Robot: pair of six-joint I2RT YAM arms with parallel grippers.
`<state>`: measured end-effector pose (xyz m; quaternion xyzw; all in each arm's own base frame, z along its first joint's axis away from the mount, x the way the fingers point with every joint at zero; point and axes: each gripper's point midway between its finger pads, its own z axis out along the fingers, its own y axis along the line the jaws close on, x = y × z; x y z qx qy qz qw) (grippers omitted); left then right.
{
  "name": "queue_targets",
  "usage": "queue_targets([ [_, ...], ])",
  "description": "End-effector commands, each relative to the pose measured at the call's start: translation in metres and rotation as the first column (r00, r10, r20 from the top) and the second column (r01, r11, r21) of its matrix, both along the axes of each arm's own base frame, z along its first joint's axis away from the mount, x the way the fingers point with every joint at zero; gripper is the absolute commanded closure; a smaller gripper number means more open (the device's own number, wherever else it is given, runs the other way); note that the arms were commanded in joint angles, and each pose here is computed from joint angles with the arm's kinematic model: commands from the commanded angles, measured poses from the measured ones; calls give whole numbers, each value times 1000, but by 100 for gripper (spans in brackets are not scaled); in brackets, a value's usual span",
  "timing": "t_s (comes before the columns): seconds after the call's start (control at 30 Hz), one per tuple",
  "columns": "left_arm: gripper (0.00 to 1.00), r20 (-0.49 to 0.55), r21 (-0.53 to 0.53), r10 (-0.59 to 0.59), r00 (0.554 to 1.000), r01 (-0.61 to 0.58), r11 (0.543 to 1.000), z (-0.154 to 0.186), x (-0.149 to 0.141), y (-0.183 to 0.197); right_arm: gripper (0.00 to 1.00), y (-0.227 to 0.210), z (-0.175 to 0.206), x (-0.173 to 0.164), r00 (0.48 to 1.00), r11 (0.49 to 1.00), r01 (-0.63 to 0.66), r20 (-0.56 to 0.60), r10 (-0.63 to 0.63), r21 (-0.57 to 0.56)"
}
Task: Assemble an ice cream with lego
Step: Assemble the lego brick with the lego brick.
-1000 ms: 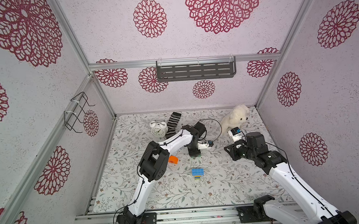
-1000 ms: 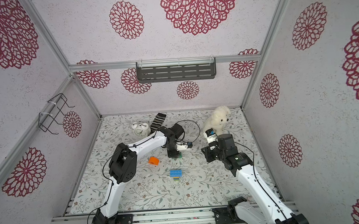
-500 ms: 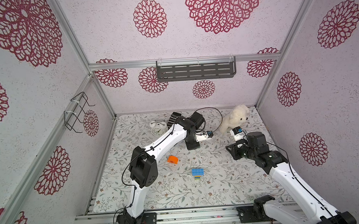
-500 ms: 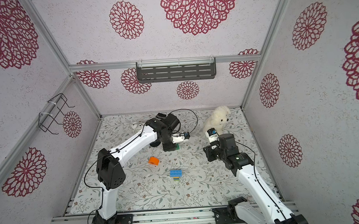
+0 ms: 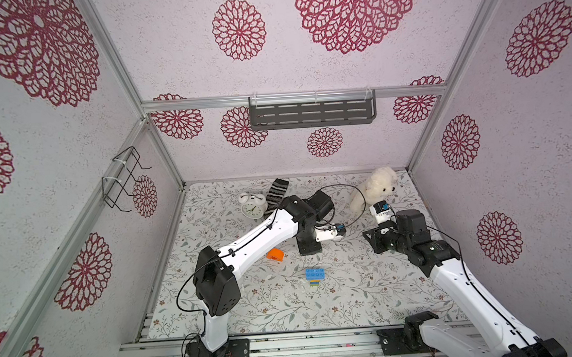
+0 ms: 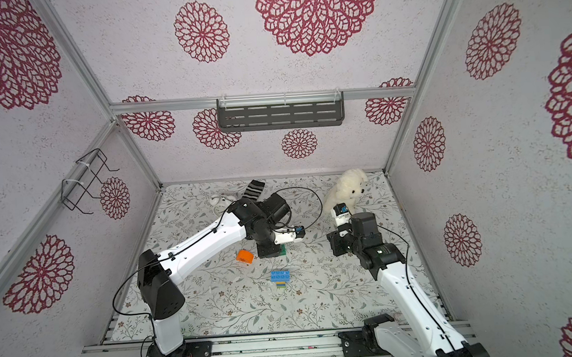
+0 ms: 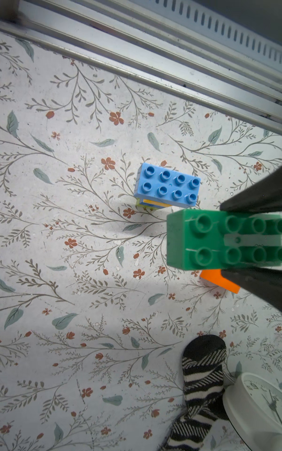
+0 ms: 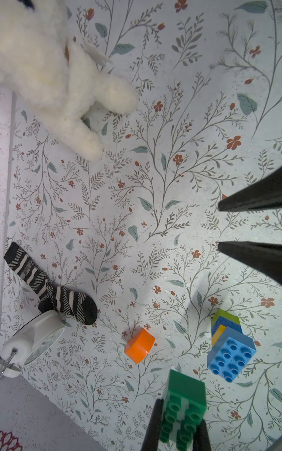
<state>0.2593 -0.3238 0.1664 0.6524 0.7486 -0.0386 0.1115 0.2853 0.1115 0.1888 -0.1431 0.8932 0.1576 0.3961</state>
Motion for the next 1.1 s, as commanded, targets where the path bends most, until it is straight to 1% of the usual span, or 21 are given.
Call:
queue_targets([
  [0.0,79,-27,-26,-8,1000,7,1000,6,-13,-3,74,-6,-1,-1,1000,1000,11,12,-11,-21],
  [0.23,79,-76,-70,-33,997,27,997,0,-24,-15,74,-9,-2,0,1000,999,21,10,-21,-28],
  [0.47,79,-119,-58,-71,990,65,996,-11,-43,-17,74,-16,1,3,999,998,48,18,-47,-28],
  [0.67,79,-140,-57,-86,986,79,995,-15,-53,-17,74,-18,-1,5,998,998,53,13,-53,-25],
  [1.07,79,-155,-29,-106,982,102,994,-30,-55,-17,74,-19,-2,5,998,998,57,10,-57,-21],
])
